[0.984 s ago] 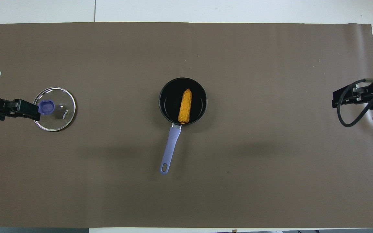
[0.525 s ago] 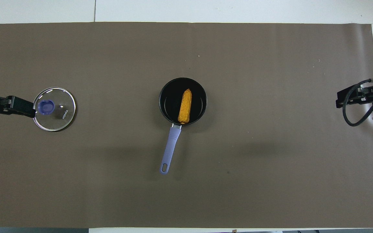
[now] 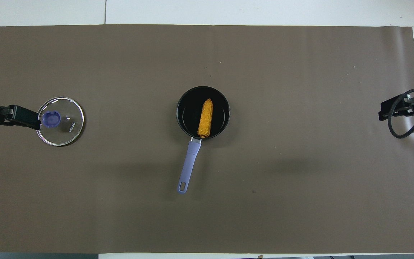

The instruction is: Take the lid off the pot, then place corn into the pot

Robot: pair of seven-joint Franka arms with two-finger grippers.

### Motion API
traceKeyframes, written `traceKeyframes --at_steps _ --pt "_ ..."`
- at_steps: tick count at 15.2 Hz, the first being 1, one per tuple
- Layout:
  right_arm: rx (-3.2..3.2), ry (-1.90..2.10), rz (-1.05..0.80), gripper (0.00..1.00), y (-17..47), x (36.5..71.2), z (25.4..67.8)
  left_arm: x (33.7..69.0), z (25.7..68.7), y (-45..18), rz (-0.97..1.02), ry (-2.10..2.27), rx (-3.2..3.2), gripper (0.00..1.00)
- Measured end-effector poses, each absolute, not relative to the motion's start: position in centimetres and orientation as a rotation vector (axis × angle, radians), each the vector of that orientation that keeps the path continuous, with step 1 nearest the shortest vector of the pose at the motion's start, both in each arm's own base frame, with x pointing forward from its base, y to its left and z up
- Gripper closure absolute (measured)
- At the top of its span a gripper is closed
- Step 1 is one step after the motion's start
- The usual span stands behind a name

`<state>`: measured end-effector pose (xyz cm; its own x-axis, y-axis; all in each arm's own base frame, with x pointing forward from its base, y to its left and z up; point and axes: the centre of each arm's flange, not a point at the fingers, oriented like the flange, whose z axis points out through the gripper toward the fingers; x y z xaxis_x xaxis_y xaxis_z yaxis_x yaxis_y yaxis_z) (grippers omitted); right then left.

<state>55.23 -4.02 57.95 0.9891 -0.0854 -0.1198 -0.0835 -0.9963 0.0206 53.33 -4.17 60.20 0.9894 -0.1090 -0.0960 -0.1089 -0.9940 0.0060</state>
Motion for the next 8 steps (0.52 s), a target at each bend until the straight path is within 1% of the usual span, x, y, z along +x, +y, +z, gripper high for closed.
traceKeyframes --at_steps 8 --pt "3.14 -0.111 -0.184 0.0 -4.43 55.23 58.09 53.33 60.15 -4.42 -0.153 -0.179 3.132 0.0"
